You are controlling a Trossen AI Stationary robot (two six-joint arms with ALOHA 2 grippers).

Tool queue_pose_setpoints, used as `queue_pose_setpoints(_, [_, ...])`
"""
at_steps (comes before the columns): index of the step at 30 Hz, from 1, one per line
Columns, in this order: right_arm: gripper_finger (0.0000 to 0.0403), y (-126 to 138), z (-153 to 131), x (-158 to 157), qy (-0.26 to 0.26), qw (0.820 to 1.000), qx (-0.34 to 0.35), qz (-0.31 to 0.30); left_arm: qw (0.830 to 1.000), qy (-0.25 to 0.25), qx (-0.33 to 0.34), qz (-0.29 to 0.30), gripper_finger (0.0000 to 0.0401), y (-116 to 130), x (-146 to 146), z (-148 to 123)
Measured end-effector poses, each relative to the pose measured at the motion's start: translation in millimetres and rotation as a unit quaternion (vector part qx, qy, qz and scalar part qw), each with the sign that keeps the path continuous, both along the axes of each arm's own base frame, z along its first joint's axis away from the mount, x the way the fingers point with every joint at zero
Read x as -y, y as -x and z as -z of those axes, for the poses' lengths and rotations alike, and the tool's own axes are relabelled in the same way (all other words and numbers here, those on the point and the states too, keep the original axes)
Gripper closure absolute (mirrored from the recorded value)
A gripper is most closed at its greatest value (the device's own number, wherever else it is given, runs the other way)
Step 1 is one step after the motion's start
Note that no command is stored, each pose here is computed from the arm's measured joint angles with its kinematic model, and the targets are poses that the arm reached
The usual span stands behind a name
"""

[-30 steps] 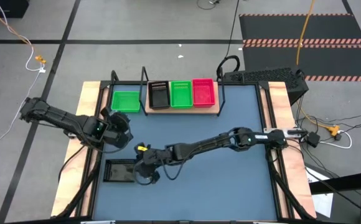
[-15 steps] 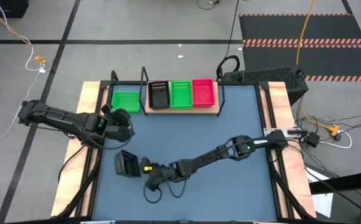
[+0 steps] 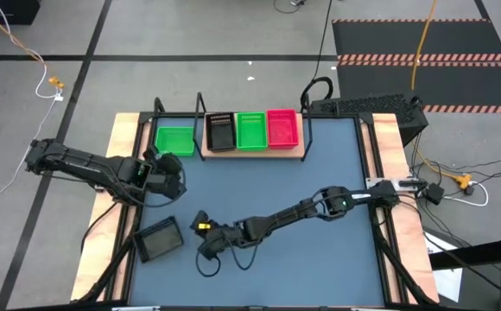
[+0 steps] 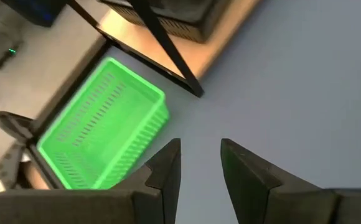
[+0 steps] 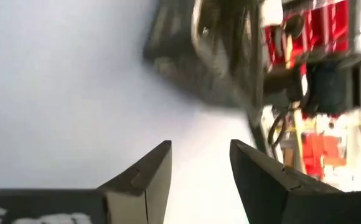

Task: Stack baskets on shelf by color
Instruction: Stack the green bin on top of the green bin on the shelf

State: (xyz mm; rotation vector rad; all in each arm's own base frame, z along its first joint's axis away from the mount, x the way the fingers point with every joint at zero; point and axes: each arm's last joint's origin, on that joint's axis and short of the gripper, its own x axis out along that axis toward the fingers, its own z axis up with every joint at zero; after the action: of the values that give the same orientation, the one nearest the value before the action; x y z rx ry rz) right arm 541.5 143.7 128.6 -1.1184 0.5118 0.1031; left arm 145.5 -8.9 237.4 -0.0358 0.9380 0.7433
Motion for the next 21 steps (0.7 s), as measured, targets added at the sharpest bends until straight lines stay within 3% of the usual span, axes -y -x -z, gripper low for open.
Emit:
queue_pose_setpoints(8, [0.0245, 12.9, -3.6, 9.9, 0.069, 0.990, -0.061, 0.111, 1.000, 0.011, -0.002, 0.004, 0.0283, 0.0, 0.6, 0.4])
queue_pose_setpoints(12, [0.0245, 10.5, -26.7, 27.4, -0.004, 0.990, -0.033, 0.135, 1.000, 0.005, 0.001, -0.001, 0.0283, 0.1, 0.1, 0.1])
queue_pose_setpoints(15, [0.0245, 11.2, -37.7, 41.2, -0.042, 0.984, -0.024, 0.170, 0.999, -0.033, 0.030, -0.026, 0.0283, -2.4, -1.9, -2.4])
queue_pose_setpoints(18, [0.0245, 24.8, -44.3, 52.3, -0.039, 0.976, -0.090, 0.196, 0.990, -0.081, 0.091, -0.066, 0.0283, -8.9, -4.6, -7.3])
queue_pose_setpoints(21, [0.0245, 42.9, -58.3, 64.0, -0.070, 0.956, -0.138, 0.250, 0.988, -0.086, 0.108, -0.064, 0.0283, -13.5, -4.0, 0.7])
